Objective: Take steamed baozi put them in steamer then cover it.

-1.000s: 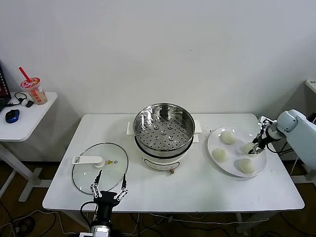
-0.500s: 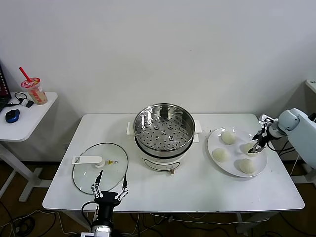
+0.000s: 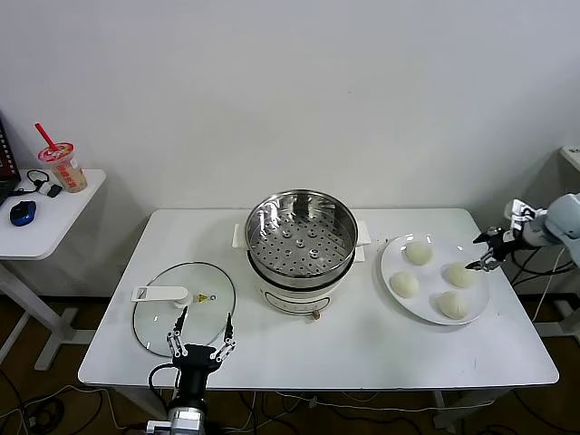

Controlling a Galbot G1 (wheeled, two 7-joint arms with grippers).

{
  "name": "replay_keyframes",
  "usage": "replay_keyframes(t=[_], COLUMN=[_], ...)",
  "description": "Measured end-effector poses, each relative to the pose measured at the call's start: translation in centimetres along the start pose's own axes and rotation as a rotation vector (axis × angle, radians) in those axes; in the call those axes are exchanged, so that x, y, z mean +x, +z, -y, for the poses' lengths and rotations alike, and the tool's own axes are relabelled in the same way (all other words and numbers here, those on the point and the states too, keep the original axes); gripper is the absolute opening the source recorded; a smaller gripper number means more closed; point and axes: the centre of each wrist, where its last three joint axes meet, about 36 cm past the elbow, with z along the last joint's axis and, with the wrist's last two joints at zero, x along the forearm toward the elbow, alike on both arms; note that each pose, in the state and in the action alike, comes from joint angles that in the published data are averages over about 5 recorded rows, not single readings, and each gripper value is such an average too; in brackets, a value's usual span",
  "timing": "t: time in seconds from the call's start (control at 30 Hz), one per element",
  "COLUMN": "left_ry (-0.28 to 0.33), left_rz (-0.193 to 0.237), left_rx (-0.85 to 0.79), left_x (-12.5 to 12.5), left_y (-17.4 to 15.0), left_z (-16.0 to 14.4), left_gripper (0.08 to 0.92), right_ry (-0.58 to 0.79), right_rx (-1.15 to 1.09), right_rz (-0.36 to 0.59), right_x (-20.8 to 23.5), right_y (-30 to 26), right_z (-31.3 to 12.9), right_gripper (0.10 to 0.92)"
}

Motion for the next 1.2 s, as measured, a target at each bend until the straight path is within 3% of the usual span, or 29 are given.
replay_keyframes(t=[0.27,0.5,0.9,1.2], left_ry=[-0.006,-0.013,-0.036,-0.08], left_rz=[0.013,0.014,0.007,-0.031], left_rx=[0.001,-0.005,-0.013,-0.126], left_x=[-0.5,-0.7,-1.2,-1.5], left_y=[-0.5,-0.8,-1.2,-1.0], left_z=[-0.6,-1.4,-2.6,-3.3], left_gripper=[0.823,0.823,0.823,0.823], right_ry=[0.14,0.289,0.561,0.724], right_rx=[0.037,0.044,-0.065,-0.194], right_rz=[0.241,0.464,0.856,1.032], right_x=[4.1,4.8,-0.4,-4.9], right_y=[0.6,1.1,2.8,5.6], right_z=[-1.3,-3.5,-11.9,-20.3], right_gripper=[0.823,0.823,0.823,0.823])
